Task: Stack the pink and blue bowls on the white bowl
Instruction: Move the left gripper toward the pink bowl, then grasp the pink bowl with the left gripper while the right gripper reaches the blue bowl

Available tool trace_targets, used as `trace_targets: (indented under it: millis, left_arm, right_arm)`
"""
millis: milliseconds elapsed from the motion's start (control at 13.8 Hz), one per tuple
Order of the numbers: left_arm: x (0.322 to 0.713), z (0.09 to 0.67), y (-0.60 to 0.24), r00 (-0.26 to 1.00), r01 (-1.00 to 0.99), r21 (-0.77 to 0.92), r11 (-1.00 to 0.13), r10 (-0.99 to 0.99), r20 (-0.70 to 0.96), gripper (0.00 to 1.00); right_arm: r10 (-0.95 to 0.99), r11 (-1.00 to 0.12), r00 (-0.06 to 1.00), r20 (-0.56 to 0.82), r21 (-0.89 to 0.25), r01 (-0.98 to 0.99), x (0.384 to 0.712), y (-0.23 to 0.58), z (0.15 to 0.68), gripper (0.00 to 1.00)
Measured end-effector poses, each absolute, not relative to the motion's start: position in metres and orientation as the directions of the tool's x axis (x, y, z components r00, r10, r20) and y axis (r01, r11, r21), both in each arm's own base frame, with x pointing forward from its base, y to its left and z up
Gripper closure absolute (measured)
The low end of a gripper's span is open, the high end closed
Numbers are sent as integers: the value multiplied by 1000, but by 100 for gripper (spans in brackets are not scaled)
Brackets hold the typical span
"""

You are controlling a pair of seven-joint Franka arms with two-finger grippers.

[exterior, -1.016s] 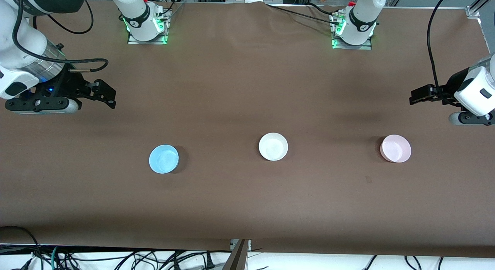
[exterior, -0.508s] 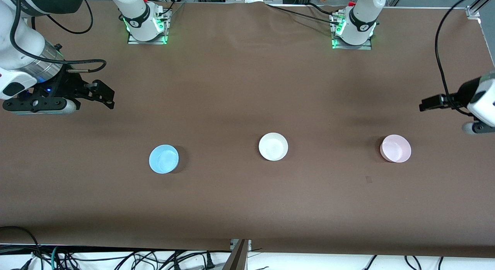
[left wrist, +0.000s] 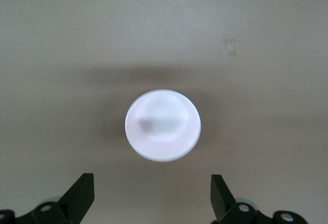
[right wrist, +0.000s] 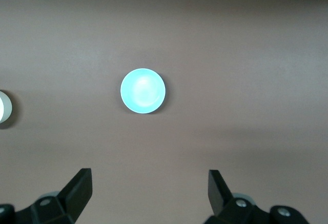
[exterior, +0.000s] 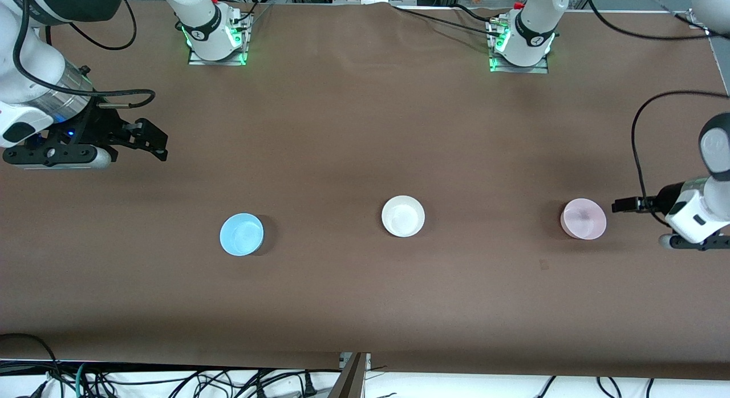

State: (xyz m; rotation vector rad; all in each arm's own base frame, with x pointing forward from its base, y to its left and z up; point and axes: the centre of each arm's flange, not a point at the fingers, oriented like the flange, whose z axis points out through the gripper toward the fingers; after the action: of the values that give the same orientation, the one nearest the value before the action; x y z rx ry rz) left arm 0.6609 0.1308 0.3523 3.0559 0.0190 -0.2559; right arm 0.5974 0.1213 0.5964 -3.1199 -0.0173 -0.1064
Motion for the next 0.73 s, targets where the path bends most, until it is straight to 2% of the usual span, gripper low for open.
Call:
trace_targets:
  millis: [363, 725]
  left_arm:
    - [659, 264, 159, 995, -27, 120, -992, -38, -87, 0]
    - [644, 227, 160, 998, -49, 135, -990, -54, -37, 0]
  right_arm:
    - [-32, -999, 999, -3, -8, -32, 612, 109, 557, 0]
    - [-34, -999, 994, -102, 6, -34, 636, 103, 486, 0]
